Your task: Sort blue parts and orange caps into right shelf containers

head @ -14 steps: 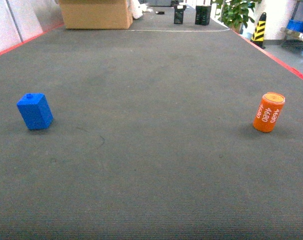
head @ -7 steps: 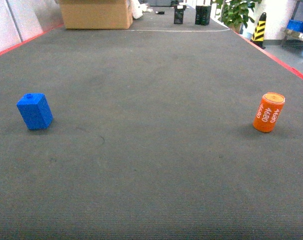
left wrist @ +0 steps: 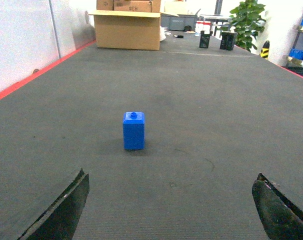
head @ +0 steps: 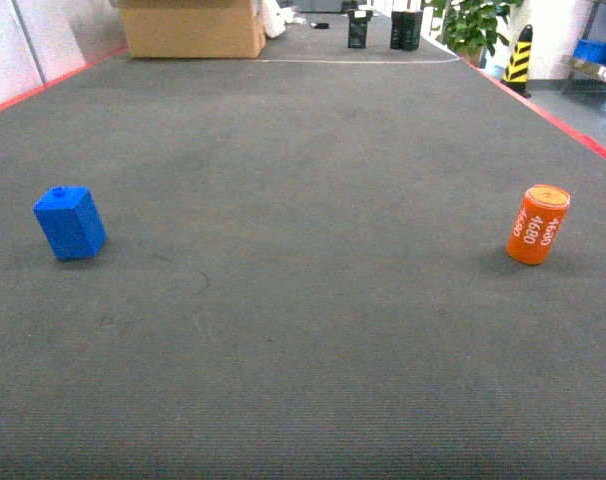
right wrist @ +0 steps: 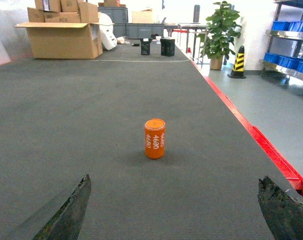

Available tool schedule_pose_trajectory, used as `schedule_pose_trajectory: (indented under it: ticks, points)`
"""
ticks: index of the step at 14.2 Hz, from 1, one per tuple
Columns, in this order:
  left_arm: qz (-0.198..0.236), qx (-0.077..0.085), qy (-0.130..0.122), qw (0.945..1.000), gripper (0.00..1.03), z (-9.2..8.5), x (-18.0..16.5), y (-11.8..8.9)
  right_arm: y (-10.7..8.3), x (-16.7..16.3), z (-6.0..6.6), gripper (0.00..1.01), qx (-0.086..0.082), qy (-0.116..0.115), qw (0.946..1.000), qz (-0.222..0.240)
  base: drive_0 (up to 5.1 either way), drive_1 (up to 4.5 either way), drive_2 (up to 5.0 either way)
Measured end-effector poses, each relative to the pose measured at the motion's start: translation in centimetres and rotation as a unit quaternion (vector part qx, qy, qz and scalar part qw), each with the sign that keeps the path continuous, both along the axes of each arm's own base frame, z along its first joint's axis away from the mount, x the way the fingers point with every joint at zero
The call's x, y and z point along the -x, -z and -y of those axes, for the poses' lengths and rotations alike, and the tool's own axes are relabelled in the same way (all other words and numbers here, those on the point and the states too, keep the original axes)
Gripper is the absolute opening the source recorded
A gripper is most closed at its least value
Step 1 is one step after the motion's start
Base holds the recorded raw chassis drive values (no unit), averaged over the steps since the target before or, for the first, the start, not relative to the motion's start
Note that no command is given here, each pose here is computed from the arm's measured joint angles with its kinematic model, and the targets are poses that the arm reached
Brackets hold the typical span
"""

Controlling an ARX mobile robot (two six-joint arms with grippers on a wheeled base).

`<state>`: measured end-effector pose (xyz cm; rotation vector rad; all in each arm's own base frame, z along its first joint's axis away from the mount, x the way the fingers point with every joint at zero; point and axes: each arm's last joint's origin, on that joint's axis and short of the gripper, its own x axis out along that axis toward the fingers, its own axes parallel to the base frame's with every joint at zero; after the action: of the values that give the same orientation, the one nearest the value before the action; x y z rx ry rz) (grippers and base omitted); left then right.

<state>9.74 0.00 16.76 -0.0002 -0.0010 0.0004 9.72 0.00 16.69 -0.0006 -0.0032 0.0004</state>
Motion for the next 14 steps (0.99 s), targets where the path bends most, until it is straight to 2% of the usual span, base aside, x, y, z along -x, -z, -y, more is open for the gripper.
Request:
schedule_pose_trajectory:
  ticks: [7,8,9,10,14]
  points:
    - [0.000,0.000,0.000,1.0000,0.98,0.0,0.0,0.0,0.0,0.0,0.0,0.98,0.000,0.000,1.0000,0.000,0.0,0.00,0.0]
    - [0.000,0.000,0.000,1.0000,0.98,0.0,0.0,0.0,0.2,0.0,0.0,0.98,0.005,0.003,0.9998,-0.020,0.0,0.00,0.0]
    - [0.000,0.000,0.000,1.0000,0.98,0.0,0.0,0.0,0.4,-0.5,0.0,0.98,0.019,0.006,0.9968,-0.078,0.0,0.00,0.0]
    - [0.000,0.000,0.000,1.0000,0.98,0.0,0.0,0.0,0.1,-1.7,0.1,0.98,0.019,0.005,0.9948,-0.100,0.0,0.00,0.0]
    - [0.000,0.000,0.000,1.0000,0.98,0.0,0.0,0.0,-1.0,-3.3,0.1,0.98,0.019,0.002,0.9954,-0.094,0.0,0.00,0.0]
